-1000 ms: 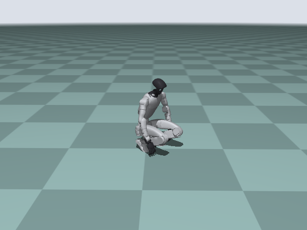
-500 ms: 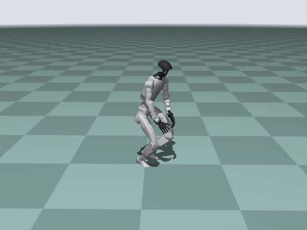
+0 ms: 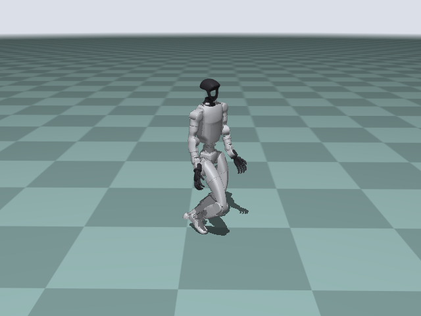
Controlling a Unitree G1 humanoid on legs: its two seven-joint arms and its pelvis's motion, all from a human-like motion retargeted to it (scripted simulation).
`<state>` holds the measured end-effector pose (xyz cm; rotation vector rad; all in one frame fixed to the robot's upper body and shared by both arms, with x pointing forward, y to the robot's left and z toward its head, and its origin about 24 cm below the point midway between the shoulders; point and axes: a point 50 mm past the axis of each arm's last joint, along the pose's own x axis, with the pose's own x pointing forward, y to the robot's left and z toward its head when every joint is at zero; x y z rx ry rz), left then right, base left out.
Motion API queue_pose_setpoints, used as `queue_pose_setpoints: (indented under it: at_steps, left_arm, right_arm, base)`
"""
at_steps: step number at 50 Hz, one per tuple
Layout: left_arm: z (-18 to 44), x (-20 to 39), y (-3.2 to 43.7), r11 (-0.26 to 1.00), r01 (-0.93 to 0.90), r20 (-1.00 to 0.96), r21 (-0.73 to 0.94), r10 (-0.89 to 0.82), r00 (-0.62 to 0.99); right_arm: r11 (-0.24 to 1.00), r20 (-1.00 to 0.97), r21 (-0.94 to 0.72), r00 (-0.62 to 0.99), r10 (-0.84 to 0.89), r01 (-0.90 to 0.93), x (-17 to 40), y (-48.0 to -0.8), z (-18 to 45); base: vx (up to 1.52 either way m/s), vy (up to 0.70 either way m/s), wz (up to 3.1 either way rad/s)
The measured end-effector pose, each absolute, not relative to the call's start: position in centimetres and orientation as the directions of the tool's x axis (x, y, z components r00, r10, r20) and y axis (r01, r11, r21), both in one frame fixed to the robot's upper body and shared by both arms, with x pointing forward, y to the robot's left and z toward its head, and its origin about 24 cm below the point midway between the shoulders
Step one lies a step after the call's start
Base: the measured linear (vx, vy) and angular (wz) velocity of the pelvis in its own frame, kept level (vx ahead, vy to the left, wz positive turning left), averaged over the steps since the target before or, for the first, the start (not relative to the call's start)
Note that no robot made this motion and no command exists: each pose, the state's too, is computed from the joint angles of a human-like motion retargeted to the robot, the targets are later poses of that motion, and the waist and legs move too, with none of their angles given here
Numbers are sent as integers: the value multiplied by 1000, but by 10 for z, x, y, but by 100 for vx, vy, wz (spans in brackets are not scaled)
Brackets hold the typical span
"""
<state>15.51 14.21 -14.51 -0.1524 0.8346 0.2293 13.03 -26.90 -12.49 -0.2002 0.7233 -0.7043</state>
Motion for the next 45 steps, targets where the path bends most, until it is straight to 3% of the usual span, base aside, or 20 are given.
queue_pose_setpoints:
  at_steps: [7, 15, 20, 25, 32, 38, 41, 45]
  left_arm:
    - [-167, 73, 205, 858, -500, -866, 123, 339, 369]
    - [-156, 70, 252, 798, -577, -811, 176, 450, 375]
    - [-148, 89, 253, 796, -575, -754, 188, 492, 436]
    - [-159, 57, 237, 822, -544, -820, 166, 422, 387]
    - [-169, -48, 219, 814, -551, -954, 185, 282, 97]
    - [-157, -116, 221, 795, -539, -960, 279, 241, -140]
    - [-158, -105, 232, 796, -527, -954, 299, 270, -133]
    - [-166, -42, 246, 815, -508, -939, 280, 342, 31]
  right_arm:
    - [522, -601, -545, 130, -789, 656, -1, -335, -123]
    - [486, -621, -649, -38, -783, 585, -85, -350, -106]
    - [611, -677, -629, 47, -734, 480, -68, -339, -116]
    - [709, -735, -528, 166, -657, 467, -35, -320, -130]
    - [769, -745, -421, 300, -596, 481, 8, -311, -134]
    - [829, -758, -370, 380, -530, 420, 30, -302, -136]
    - [862, -760, -339, 430, -487, 377, 46, -292, -137]
    - [897, -736, -297, 520, -433, 327, 72, -280, -135]
  base:
    - [52, -1, -74]
    - [54, -11, -44]
    - [64, -4, -19]
    - [74, 6, -57]
    - [69, 7, -52]
    - [54, 6, -55]
    - [45, 6, -36]
    - [38, 6, -4]
